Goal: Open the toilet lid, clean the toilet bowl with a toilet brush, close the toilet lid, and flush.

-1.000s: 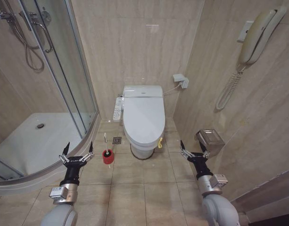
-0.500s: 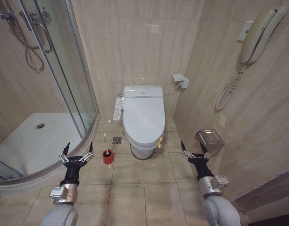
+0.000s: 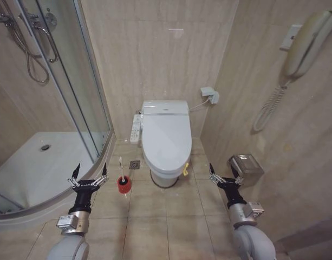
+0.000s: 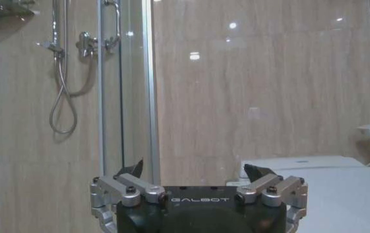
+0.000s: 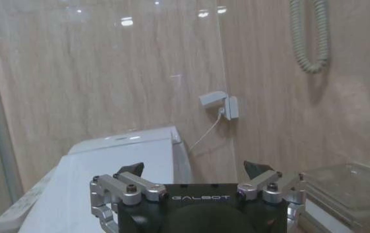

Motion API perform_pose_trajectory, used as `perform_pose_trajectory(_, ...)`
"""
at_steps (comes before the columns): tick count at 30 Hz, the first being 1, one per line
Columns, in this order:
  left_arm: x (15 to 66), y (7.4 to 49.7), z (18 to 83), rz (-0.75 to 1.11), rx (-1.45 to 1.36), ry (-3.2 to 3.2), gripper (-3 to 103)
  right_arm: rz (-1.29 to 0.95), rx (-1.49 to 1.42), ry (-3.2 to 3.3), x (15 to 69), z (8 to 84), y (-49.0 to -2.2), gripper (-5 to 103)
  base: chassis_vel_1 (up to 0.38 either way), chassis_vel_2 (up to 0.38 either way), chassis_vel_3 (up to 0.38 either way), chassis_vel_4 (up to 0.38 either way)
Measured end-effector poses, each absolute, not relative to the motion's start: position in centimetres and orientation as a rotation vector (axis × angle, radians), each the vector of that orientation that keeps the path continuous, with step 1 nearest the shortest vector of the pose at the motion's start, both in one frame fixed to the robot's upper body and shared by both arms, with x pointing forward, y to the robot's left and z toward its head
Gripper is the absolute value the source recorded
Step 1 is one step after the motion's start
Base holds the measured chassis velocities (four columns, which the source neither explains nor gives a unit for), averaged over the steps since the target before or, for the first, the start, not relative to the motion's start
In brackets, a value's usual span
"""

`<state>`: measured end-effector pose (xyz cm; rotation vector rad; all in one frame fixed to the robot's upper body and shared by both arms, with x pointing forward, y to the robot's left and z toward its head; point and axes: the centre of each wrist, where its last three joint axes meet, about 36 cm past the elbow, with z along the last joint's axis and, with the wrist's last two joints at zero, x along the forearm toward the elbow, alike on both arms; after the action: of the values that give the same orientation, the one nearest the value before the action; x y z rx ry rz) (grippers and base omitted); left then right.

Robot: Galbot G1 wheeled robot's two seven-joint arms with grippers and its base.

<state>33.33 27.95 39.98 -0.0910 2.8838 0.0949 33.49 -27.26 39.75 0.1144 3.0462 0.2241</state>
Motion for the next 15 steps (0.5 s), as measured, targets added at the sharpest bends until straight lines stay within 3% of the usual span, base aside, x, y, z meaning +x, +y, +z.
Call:
perform_pose_trajectory(12,33.35,27.95,39.99,0.095,-0.091,2.883,100,0.19,0.17,3.018,33.75,39.31,-28.02,100,-0.235,0.237,0.24,-0.22)
perform_pose_trajectory(15,33.35,27.95,39.99,0.095,-0.091,2.883,100,0.178,0.174,3.015,33.78,39.21,-28.19,100,-0.136,0.12,0.06,-0.091)
